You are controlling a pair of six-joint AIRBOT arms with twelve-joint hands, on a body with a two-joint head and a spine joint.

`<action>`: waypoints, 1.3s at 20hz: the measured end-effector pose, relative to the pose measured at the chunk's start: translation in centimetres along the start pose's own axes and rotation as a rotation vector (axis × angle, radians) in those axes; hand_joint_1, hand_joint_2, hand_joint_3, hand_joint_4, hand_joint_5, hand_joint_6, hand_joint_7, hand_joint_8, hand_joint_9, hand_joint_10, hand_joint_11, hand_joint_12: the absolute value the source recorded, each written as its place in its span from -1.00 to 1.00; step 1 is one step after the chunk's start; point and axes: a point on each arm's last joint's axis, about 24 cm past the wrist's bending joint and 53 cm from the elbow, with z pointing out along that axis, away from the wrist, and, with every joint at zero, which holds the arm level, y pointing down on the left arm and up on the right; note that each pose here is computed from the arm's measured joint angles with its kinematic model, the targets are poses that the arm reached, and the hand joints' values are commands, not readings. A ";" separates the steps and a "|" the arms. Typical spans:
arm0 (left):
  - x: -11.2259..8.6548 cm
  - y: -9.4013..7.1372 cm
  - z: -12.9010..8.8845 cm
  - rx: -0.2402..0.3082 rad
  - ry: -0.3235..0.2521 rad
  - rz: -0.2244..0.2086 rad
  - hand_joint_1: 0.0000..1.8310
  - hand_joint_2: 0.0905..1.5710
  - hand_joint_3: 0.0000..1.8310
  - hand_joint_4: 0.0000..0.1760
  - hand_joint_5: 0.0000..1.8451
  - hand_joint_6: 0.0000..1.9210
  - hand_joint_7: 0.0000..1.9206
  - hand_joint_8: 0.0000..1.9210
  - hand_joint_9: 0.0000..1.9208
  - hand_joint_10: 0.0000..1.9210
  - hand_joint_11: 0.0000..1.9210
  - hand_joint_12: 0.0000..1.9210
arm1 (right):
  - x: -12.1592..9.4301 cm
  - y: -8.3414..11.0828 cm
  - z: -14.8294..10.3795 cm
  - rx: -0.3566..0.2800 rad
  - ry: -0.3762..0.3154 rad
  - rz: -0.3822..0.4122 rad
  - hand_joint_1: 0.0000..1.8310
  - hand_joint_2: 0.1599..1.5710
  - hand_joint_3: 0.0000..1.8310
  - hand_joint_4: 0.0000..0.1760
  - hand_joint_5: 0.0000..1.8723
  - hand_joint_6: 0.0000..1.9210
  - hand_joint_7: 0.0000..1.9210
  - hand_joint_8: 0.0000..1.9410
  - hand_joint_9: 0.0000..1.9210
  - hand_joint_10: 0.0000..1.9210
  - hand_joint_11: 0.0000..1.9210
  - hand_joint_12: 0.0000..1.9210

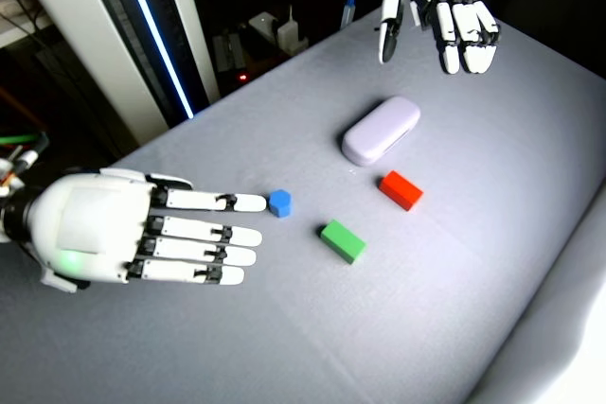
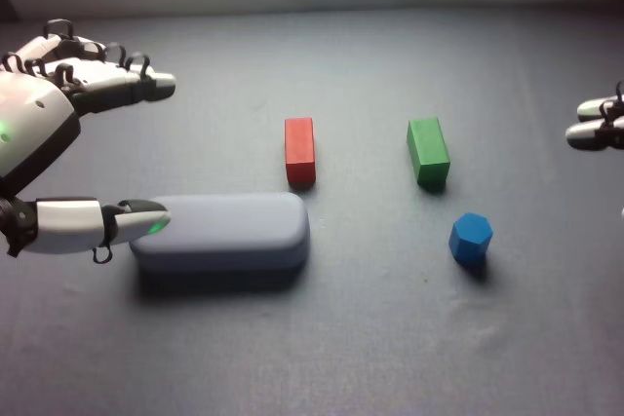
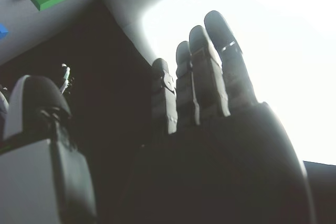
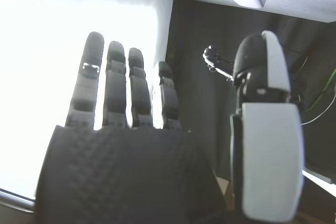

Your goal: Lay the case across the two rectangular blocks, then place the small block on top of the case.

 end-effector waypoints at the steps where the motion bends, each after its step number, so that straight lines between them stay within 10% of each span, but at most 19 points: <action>1: 0.1 0.0 0.0 -0.002 0.004 0.001 -0.15 0.12 -1.00 -0.63 -0.50 -1.00 -0.55 -1.00 -0.57 -0.99 -1.00 -0.35 | 0.1 0.0 0.0 0.001 0.003 -0.001 -0.42 0.63 -1.00 -1.00 -0.46 -1.00 -0.64 -1.00 -0.63 -0.99 -0.89 -0.14; 9: 3.9 1.1 2.9 -0.026 0.187 0.079 -0.17 -0.19 -1.00 0.93 -1.00 -1.00 -0.82 -1.00 -0.71 -0.99 -1.00 -0.33 | 0.9 -0.1 0.2 0.000 0.021 0.003 -0.49 0.63 -1.00 -1.00 -0.49 -1.00 -0.66 -1.00 -0.64 -1.00 -0.95 -0.02; 19: 9.6 4.0 5.0 -0.113 0.399 0.207 -0.07 -0.09 -1.00 0.97 -0.85 -0.99 -0.81 -1.00 -0.74 -0.99 -1.00 -0.36 | 0.9 0.1 0.3 -0.009 0.026 -0.001 -0.47 0.65 -1.00 -1.00 -0.49 -0.99 -0.66 -1.00 -0.63 -0.99 -0.98 0.12; 26: 10.8 6.0 5.1 -0.172 0.455 0.241 0.00 -0.04 -1.00 0.22 -0.71 -0.99 -0.56 -0.98 -0.47 -0.97 -0.83 0.00 | 0.8 0.2 0.4 -0.013 0.024 0.004 -0.49 0.66 -1.00 -1.00 -0.49 -1.00 -0.68 -1.00 -0.63 -1.00 -0.95 0.10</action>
